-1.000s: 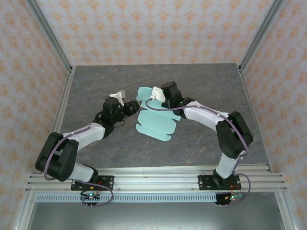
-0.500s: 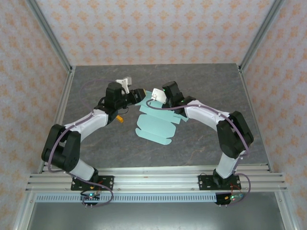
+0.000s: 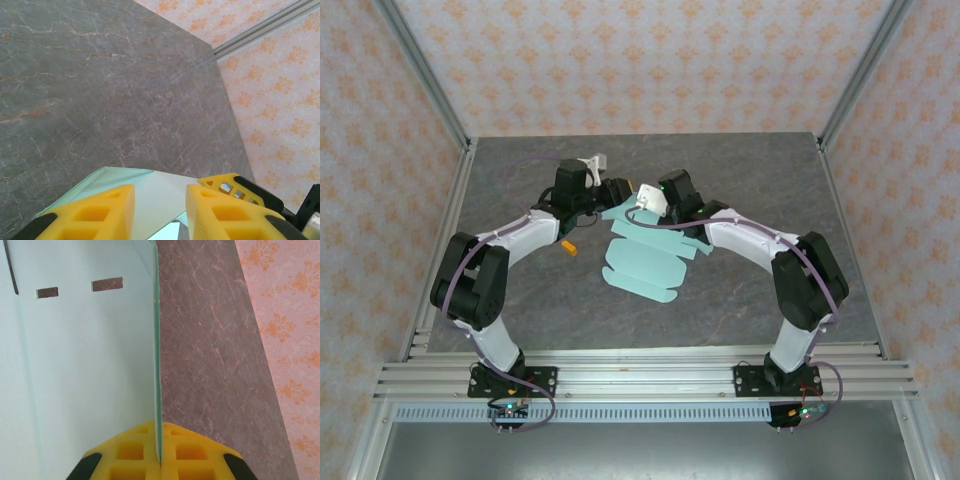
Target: Fold the paper box
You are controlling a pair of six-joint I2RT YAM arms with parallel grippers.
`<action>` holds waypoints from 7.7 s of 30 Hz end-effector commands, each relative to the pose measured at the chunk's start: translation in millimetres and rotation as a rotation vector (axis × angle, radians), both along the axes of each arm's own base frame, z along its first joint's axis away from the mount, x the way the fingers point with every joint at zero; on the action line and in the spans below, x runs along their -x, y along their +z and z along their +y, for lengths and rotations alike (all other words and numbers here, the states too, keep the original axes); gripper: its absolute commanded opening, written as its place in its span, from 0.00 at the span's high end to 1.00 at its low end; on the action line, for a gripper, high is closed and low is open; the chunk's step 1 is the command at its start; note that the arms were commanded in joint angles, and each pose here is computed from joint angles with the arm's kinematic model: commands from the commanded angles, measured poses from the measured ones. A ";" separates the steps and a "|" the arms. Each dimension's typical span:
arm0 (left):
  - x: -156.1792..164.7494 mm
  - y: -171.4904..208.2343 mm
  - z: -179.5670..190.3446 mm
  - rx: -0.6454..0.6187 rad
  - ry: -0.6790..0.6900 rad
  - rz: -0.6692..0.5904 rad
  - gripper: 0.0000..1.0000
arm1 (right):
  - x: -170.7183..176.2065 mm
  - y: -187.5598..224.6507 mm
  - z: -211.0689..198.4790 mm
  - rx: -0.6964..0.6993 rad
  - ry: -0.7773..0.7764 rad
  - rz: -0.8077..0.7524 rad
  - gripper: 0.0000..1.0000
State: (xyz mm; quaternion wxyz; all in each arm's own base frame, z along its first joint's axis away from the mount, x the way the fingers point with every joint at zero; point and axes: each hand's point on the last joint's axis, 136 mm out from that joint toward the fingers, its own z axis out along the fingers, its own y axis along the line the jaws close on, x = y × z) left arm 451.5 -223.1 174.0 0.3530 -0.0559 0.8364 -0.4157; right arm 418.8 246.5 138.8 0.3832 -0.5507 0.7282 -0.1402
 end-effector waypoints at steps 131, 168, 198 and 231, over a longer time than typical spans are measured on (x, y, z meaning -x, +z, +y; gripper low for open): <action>71.4 -41.2 63.3 -0.277 0.108 -0.114 0.52 | -28.8 18.6 -22.5 0.202 -0.036 -0.116 1.00; -16.2 -91.5 95.0 -0.333 0.009 0.111 0.59 | -32.8 8.3 20.9 0.289 0.224 -0.469 1.00; 12.3 -75.8 9.7 -0.316 -0.312 -0.132 0.60 | -33.0 -2.9 17.0 0.269 0.268 -0.462 1.00; 27.4 -57.5 -23.8 -0.229 -0.516 -0.275 0.53 | -31.3 -0.2 10.5 0.234 0.311 -0.426 1.00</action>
